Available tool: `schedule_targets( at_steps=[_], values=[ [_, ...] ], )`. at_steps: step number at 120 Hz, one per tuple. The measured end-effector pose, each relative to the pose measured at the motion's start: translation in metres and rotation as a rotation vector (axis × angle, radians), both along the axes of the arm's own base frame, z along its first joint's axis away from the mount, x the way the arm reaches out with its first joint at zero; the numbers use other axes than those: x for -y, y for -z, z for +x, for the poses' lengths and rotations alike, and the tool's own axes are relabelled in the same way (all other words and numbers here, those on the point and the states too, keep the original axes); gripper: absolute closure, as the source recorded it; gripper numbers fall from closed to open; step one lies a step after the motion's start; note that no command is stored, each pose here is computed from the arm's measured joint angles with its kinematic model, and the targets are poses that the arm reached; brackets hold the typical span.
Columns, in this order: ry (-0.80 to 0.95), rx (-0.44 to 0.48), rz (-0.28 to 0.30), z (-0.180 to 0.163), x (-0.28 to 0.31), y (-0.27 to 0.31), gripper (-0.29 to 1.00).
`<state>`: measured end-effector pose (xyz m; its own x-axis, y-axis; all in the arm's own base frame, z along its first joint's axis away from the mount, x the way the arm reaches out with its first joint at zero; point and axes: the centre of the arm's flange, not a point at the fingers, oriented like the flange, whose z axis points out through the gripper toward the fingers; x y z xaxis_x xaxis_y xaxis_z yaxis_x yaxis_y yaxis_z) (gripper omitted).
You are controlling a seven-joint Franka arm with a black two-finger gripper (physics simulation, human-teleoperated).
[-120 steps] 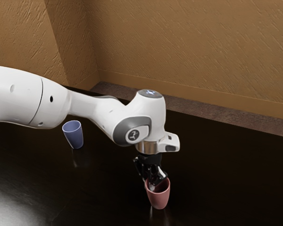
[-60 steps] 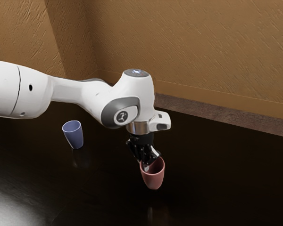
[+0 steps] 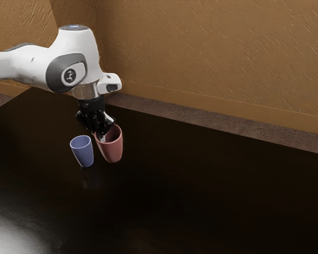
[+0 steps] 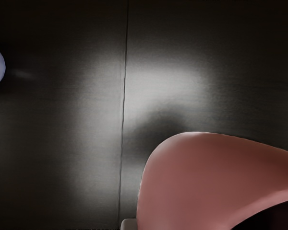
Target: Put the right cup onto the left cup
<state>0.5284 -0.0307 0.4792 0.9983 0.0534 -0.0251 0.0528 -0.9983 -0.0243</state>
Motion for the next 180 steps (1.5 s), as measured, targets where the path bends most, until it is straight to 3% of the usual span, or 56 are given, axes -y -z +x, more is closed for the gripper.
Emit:
schedule_targets(
  at_steps=[26,69,99,180],
  values=[
    [-0.090,-0.015,-0.025,-0.008,-0.116,-0.004,0.79],
    [-0.046,-0.008,-0.051,0.018,-0.208,0.004,0.79],
    [0.057,-0.003,-0.081,0.057,-0.208,0.010,0.79],
    [0.097,-0.044,-0.164,0.089,-0.261,0.063,0.79]
  ],
)
